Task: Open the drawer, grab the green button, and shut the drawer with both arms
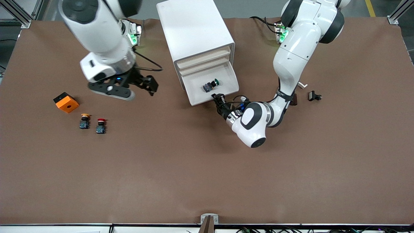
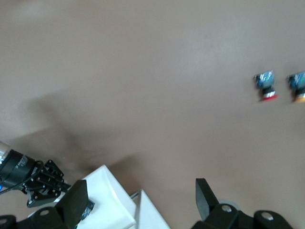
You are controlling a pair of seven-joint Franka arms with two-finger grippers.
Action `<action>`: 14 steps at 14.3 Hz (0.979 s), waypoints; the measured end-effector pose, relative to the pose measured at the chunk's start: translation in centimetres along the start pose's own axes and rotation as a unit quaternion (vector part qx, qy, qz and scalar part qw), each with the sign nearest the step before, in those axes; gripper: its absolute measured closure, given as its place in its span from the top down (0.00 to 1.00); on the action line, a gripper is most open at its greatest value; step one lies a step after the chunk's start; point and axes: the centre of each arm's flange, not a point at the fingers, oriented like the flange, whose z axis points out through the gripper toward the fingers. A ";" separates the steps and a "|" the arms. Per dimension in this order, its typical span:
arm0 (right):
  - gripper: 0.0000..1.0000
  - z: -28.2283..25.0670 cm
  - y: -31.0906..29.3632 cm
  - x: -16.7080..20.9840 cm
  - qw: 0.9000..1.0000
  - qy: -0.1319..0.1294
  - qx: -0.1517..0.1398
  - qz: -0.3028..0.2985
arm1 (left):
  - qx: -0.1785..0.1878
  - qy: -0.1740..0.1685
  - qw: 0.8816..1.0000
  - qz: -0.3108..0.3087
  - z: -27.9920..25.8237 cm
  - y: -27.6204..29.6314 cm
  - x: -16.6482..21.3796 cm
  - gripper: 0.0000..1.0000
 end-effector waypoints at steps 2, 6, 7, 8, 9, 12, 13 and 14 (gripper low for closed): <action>1.00 2.1 -3.3 -2.1 0.999 -0.002 -0.002 0.043 | -0.005 -0.008 1.000 0.007 -1.2 0.2 0.3 0.14; 1.00 6.8 -8.6 -4.9 0.995 -0.012 0.011 0.096 | -0.024 -0.022 0.999 0.032 -2.4 0.9 0.4 0.37; 1.00 8.0 -9.6 -5.3 0.995 -0.020 0.020 0.100 | -0.027 -0.023 0.999 0.039 -2.7 0.9 0.4 0.48; 1.00 9.0 -10.5 -5.6 0.993 -0.030 0.027 0.107 | -0.030 -0.026 0.998 0.049 -3.1 0.8 0.4 0.59; 1.00 10.2 -11.1 -5.6 0.992 -0.037 0.030 0.121 | -0.035 -0.030 0.997 0.059 -3.9 0.7 0.4 0.69; 1.00 13.8 -12.8 -6.3 0.988 -0.044 0.023 0.146 | -0.084 -0.036 0.991 0.096 -9.3 0.2 1.7 0.99; 1.00 14.7 -13.4 -6.9 0.988 -0.046 0.019 0.148 | -0.112 -0.021 0.987 0.116 -11.6 -0.4 2.3 1.00; 1.00 15.6 -13.9 -7.5 0.987 -0.048 0.014 0.151 | -0.144 0.004 0.980 0.138 -13.8 -1.3 2.9 1.00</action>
